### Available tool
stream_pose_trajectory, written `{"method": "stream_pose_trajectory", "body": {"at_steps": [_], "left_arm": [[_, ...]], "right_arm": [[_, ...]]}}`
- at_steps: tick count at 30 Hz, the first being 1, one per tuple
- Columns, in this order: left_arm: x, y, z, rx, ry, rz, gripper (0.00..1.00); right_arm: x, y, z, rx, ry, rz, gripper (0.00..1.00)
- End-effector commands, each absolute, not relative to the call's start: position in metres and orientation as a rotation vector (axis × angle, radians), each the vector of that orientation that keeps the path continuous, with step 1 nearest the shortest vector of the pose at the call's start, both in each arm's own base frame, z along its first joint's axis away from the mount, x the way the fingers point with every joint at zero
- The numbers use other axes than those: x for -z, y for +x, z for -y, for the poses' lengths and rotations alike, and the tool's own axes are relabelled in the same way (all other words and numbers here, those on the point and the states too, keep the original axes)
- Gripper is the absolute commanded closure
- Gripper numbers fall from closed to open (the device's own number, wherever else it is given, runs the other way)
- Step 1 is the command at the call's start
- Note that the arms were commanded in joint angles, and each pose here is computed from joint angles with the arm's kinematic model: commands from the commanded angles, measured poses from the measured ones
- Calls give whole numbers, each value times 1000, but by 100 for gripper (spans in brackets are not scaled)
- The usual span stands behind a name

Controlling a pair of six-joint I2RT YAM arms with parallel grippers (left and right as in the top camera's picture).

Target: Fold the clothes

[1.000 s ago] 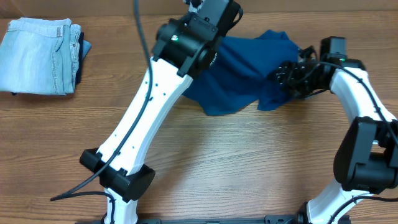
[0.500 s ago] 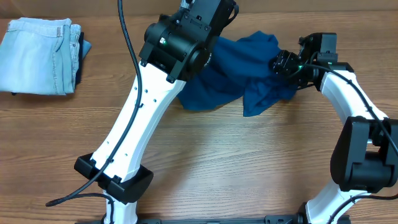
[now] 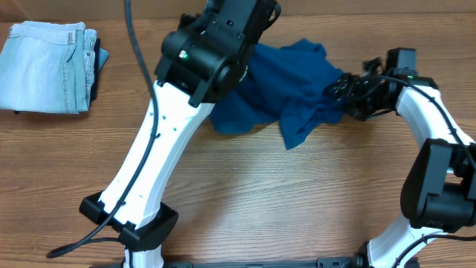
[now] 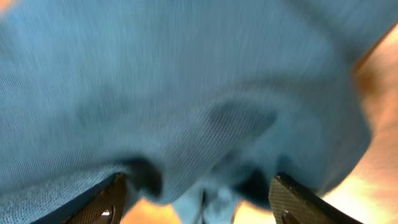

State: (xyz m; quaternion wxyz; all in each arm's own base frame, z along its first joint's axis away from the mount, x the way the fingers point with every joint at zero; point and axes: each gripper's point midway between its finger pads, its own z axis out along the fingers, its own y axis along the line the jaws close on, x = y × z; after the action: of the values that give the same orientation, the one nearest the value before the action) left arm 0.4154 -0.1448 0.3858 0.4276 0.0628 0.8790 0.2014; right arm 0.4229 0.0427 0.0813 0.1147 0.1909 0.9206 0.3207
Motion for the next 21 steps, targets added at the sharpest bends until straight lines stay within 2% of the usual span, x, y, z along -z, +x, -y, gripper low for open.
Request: {"method": "stream_pose_trajectory", "body": {"at_steps": [1, 4, 9, 12, 15, 21], "left_arm": [[-421, 405, 125, -518, 89, -2113, 96], [-421, 405, 125, -517, 88, -2112, 96], [-421, 405, 125, -521, 93, -2114, 96], [-421, 405, 125, -521, 91, -2112, 96], [-421, 405, 125, -523, 90, -2111, 96], [-421, 404, 122, -543, 87, -2111, 96]], "right_arm": [[-89, 400, -87, -1007, 394, -2784, 18], [-79, 392, -109, -942, 310, -2837, 16], [-87, 369, -170, -1118, 43, -2844, 28], [-84, 359, -190, -1096, -41, -2870, 29], [-70, 366, -188, -903, -60, -2878, 28], [-49, 416, -126, -437, 171, -2763, 20]]}}
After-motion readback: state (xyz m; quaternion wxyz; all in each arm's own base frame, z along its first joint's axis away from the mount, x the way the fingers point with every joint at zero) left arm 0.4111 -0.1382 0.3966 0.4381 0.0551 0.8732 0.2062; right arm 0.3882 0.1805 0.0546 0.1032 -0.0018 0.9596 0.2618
